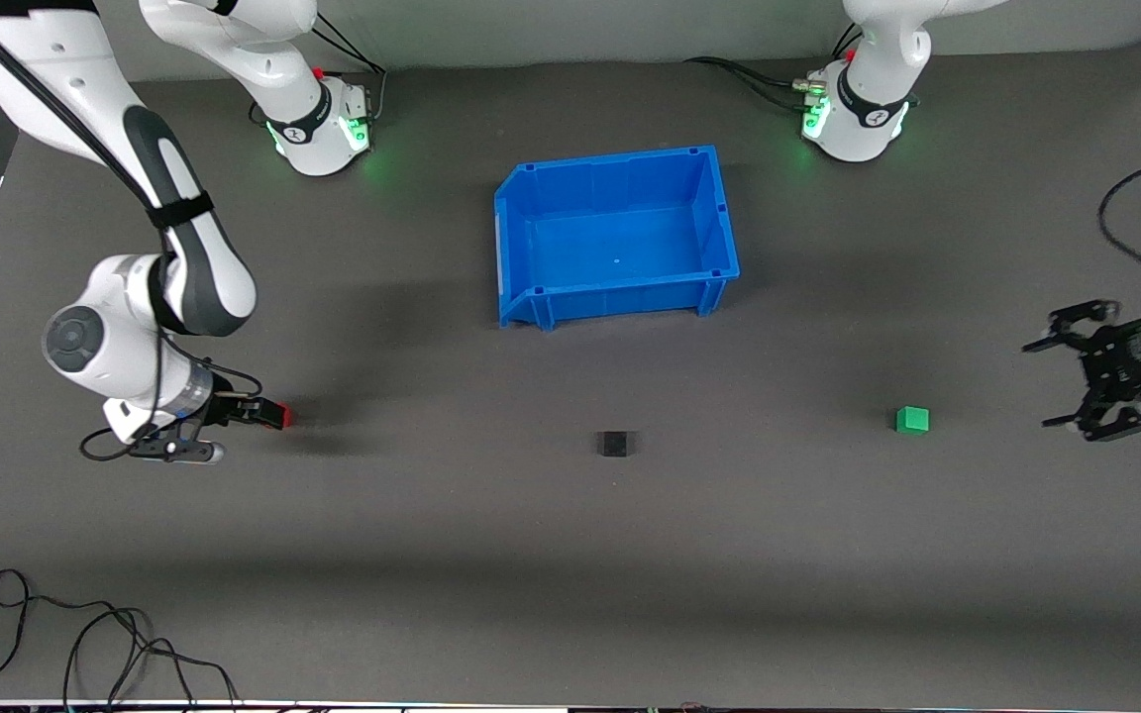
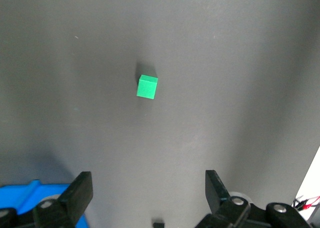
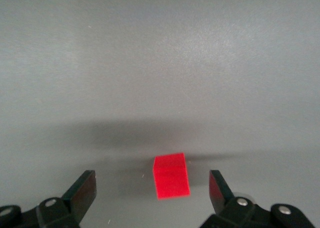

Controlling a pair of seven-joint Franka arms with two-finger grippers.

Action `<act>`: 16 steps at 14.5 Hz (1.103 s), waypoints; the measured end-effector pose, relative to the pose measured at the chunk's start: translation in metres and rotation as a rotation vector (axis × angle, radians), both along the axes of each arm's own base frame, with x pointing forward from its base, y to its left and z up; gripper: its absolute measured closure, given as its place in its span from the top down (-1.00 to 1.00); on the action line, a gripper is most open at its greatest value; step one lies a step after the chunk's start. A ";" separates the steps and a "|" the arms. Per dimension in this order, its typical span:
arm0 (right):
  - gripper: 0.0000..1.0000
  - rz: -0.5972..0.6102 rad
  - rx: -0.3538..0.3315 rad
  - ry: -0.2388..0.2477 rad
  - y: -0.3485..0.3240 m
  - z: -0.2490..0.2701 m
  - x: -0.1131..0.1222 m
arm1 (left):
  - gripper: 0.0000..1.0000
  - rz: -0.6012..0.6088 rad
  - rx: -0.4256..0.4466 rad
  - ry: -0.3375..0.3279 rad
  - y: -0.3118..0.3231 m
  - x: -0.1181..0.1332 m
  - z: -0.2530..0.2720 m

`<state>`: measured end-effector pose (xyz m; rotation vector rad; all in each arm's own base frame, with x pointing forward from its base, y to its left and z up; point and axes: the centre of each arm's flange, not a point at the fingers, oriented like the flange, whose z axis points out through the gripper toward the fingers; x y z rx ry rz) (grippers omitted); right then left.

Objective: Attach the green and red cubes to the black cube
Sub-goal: 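Lower the right gripper onto the red cube while the left gripper reaches the green cube, then close the right gripper on the red cube while the left gripper grasps the green cube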

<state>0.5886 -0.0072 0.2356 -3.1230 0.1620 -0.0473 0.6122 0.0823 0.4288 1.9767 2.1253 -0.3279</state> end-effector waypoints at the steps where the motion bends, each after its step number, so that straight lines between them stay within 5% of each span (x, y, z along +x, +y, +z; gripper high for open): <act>1: 1.00 -0.001 -0.003 -0.008 0.000 -0.014 -0.002 | 1.00 0.017 -0.002 -0.003 0.001 -0.003 -0.020; 10: 0.96 -0.003 -0.014 -0.017 -0.002 -0.063 -0.018 | 1.00 -0.106 0.034 -0.033 -0.007 -0.004 -0.157; 16: 0.41 -0.007 -0.015 -0.013 -0.008 -0.065 -0.020 | 1.00 -0.177 0.065 -0.038 -0.025 -0.013 -0.217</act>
